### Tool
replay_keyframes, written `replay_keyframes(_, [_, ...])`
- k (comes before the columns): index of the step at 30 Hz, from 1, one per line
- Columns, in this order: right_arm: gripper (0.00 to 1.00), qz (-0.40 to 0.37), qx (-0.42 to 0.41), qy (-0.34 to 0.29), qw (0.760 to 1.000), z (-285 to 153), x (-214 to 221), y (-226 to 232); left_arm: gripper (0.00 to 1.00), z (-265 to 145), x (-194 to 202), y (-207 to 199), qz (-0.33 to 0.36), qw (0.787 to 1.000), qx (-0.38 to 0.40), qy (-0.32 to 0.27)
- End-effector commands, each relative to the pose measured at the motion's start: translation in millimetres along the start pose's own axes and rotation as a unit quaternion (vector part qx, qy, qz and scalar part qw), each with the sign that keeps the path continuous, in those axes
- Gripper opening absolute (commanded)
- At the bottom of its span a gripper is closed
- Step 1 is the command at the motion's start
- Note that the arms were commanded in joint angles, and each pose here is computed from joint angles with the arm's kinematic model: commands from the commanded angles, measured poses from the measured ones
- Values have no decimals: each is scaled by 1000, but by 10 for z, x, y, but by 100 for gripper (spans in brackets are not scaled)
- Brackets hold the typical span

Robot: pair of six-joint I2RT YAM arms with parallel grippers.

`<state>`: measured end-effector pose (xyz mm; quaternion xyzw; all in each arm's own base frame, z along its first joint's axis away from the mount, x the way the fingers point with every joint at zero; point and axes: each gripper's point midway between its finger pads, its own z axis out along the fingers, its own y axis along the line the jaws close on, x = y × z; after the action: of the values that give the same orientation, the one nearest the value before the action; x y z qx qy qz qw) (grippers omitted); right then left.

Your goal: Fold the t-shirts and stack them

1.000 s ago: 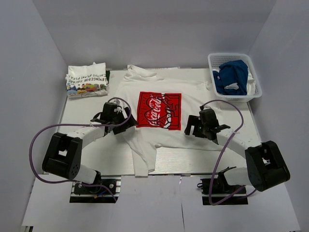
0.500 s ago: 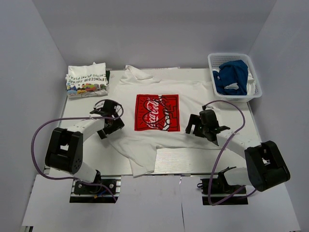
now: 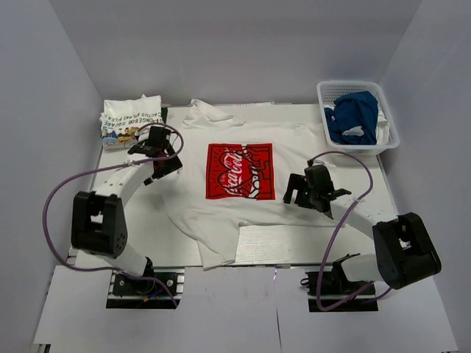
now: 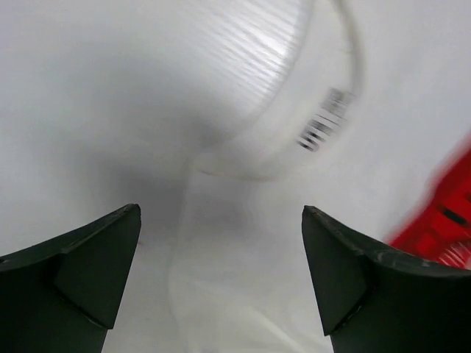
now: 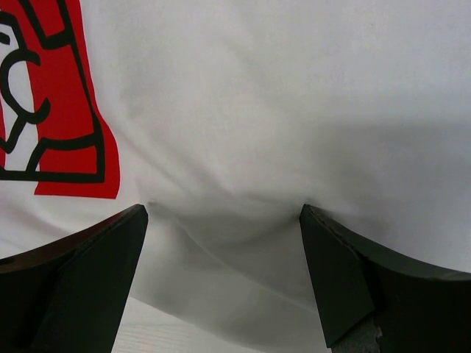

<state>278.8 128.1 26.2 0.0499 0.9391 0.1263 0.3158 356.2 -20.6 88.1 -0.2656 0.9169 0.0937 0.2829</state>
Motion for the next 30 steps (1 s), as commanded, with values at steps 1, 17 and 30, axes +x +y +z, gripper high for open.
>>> replay_keyframes(1, [90, -11, -1, 28, 1000, -104, 102, -12, 100, -540, 164, -457, 21, 979, 201, 19])
replay_keyframes(17, [90, -18, -163, -1, 986, -377, -7, 831, 100, -1656, 2049, -1296, 137, 841, 459, 250])
replay_keyframes(30, [90, 39, -16, 94, 995, -12, 611, 242, 100, -1113, 2664, -322, 172, 920, 215, 280])
